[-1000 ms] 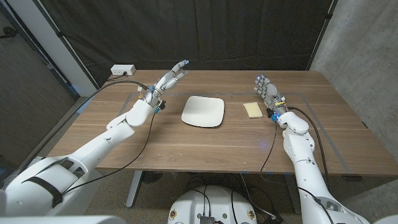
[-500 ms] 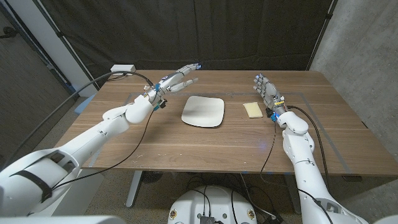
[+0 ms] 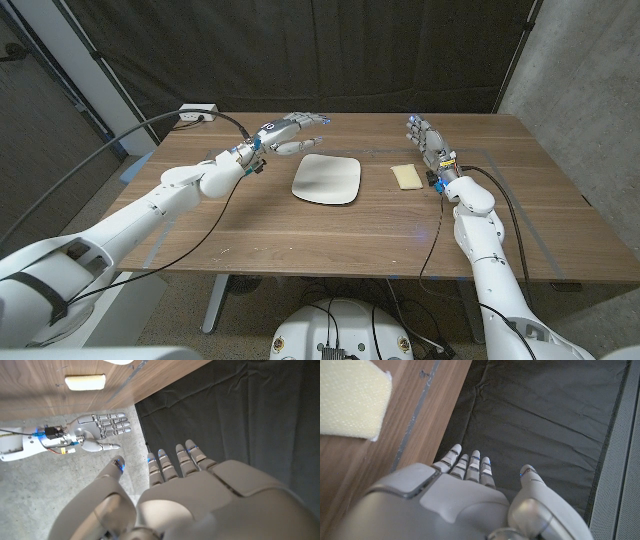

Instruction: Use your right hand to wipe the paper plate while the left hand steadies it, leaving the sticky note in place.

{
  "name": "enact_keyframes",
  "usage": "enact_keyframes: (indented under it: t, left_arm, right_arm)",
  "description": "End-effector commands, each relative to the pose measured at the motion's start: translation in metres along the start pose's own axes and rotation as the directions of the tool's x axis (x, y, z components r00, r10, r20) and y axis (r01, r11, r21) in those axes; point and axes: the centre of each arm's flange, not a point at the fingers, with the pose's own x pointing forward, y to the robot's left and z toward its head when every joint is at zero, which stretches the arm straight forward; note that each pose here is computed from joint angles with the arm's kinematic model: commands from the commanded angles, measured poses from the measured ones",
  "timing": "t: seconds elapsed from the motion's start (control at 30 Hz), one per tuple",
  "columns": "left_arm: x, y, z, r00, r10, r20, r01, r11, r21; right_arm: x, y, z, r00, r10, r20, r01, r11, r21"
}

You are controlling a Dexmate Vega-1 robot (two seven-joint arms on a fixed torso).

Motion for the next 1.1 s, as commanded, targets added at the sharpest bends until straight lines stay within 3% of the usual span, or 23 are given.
enact_keyframes:
  t: [0.03,0.67,1.1]
  left_arm:
    - [-0.003,0.0,0.007,1.0,-0.009,0.017,0.006,0.985,0.172]
    - [-0.009,-0.007,-0.003,0.988,-0.155,-0.02,0.156,0.974,0.162]
    - [-0.016,-0.016,-0.011,0.969,-0.242,-0.053,0.248,0.953,0.173]
  right_arm:
    - [0.001,0.001,0.005,1.0,0.004,0.007,-0.003,1.0,-0.016]
    - [0.006,0.004,0.003,1.0,0.009,-0.002,-0.009,1.0,-0.009]
    - [0.015,0.005,0.002,1.0,0.018,0.0,-0.018,1.0,-0.01]
